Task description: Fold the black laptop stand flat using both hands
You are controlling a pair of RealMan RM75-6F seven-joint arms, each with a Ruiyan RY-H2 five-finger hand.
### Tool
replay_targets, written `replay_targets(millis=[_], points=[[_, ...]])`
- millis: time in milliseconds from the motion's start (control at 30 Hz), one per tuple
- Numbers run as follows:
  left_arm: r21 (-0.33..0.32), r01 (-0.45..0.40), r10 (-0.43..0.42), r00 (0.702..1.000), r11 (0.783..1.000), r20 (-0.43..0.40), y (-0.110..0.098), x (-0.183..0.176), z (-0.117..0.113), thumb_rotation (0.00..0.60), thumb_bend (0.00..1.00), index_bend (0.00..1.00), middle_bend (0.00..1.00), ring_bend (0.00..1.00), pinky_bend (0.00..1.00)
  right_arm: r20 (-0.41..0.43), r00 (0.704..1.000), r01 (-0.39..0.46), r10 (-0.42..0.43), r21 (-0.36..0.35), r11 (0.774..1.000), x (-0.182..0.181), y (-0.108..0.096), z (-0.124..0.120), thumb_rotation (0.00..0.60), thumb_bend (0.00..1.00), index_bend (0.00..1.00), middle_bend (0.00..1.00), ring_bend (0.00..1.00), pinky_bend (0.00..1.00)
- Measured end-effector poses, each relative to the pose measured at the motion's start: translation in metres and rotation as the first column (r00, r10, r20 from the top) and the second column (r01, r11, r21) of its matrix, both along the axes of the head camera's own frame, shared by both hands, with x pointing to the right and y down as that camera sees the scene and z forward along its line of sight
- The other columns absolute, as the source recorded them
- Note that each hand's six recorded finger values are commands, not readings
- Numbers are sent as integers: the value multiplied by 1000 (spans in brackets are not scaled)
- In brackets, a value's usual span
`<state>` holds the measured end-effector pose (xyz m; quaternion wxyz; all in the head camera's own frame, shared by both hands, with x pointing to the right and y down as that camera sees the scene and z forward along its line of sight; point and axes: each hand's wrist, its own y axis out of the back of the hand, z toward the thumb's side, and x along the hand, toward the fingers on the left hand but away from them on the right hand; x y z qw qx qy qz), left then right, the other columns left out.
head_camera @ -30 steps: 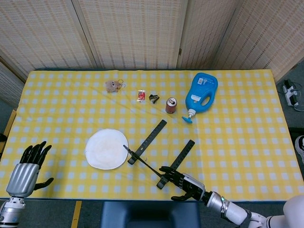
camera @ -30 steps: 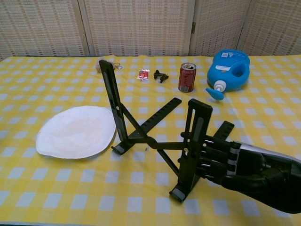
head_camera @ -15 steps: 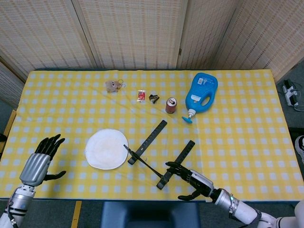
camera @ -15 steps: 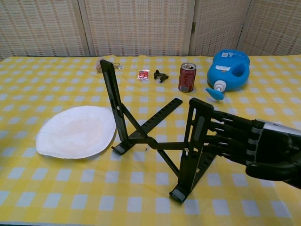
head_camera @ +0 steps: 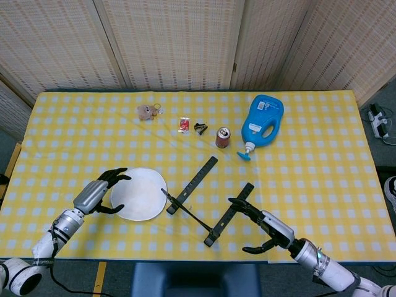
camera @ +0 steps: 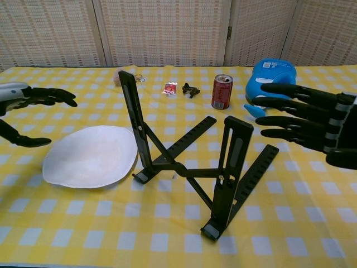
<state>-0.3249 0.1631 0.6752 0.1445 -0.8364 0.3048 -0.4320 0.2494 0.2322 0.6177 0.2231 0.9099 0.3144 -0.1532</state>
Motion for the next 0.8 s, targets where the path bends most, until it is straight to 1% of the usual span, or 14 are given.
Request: replay_targets(millis=[133, 200, 333, 400, 600, 800], points=[[-76, 18, -23, 998, 997, -62, -4, 19, 16, 600, 385, 263, 97, 45, 0, -4, 1000, -13, 13, -13, 1000, -1, 1, 4, 600, 241, 0, 11, 59, 0], [-111, 28, -39, 995, 993, -95, -6, 29, 23, 600, 386, 290, 98, 45, 0, -8, 1000, -15, 15, -17, 1000, -1, 2, 6, 600, 241, 0, 11, 59, 0], [-171, 37, -63, 987, 985, -150, -8, 47, 33, 600, 391, 338, 102, 45, 0, -14, 1000, -17, 17, -25, 1000, -2, 2, 9, 600, 241, 0, 11, 57, 0], [-194, 26, -60, 983, 981, -174, -9, 59, 39, 600, 392, 352, 104, 45, 0, -17, 1000, -19, 19, -31, 999, -1, 3, 10, 600, 241, 0, 11, 57, 0], [-227, -24, -25, 977, 974, -212, -4, 86, 48, 600, 391, 361, 104, 44, 0, -24, 999, -22, 21, -42, 999, -1, 3, 14, 600, 241, 0, 11, 58, 0], [-247, -37, -26, 968, 968, -248, 2, 105, 53, 600, 391, 361, 105, 43, 0, -27, 999, -19, 18, -49, 999, -1, 4, 17, 600, 241, 0, 11, 59, 0]])
